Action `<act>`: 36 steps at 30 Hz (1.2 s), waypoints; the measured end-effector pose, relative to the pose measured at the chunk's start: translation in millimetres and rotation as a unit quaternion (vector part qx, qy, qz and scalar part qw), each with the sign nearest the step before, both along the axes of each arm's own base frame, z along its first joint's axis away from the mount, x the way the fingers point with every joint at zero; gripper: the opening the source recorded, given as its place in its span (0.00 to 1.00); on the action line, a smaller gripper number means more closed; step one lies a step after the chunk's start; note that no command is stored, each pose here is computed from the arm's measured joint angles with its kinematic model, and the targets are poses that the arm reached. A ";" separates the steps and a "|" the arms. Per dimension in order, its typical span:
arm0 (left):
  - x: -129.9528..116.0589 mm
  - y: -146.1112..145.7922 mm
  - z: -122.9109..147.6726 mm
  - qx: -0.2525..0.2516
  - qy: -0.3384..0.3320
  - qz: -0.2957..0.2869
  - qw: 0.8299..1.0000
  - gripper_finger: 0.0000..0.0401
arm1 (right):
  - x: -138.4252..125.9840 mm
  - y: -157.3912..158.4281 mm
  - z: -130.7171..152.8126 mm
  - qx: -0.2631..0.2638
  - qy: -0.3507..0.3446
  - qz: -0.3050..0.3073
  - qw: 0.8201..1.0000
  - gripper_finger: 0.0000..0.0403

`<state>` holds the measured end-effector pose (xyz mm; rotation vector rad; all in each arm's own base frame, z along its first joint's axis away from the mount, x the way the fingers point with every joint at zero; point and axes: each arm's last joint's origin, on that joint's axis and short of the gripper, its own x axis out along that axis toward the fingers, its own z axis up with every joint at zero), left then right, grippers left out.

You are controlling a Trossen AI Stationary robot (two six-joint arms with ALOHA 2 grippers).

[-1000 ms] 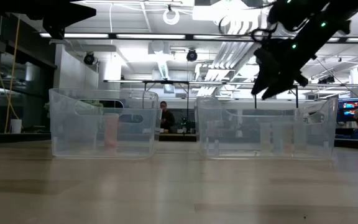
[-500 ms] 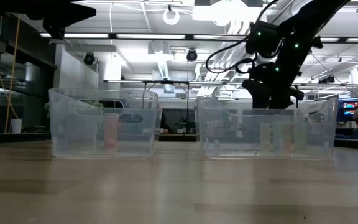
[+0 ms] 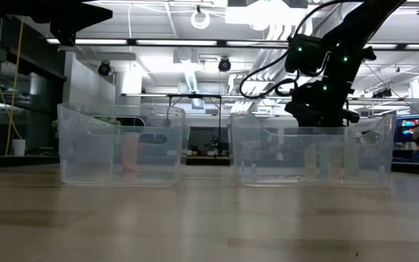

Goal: Pick and place medicine bottles into bin by pill shape (circle, oval)
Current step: Put the top yellow tablet bottle into the left transparent bin

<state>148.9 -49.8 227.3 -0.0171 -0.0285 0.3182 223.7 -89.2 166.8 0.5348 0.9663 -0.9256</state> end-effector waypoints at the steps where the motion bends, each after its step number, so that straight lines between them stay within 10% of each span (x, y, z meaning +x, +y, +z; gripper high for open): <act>1: 0.0 0.0 0.0 0.000 0.000 0.000 1.000 0.51 | 0.1 0.0 0.0 0.000 0.000 0.000 1.000 0.52; 27: 0.0 0.0 0.0 0.000 0.000 0.000 1.000 0.51 | -3.0 9.2 27.5 -0.042 -0.051 0.056 0.996 0.25; 36: 0.0 0.0 -0.7 0.002 0.004 0.000 1.000 0.51 | 25.0 67.7 72.4 -0.095 -0.263 0.216 0.935 0.25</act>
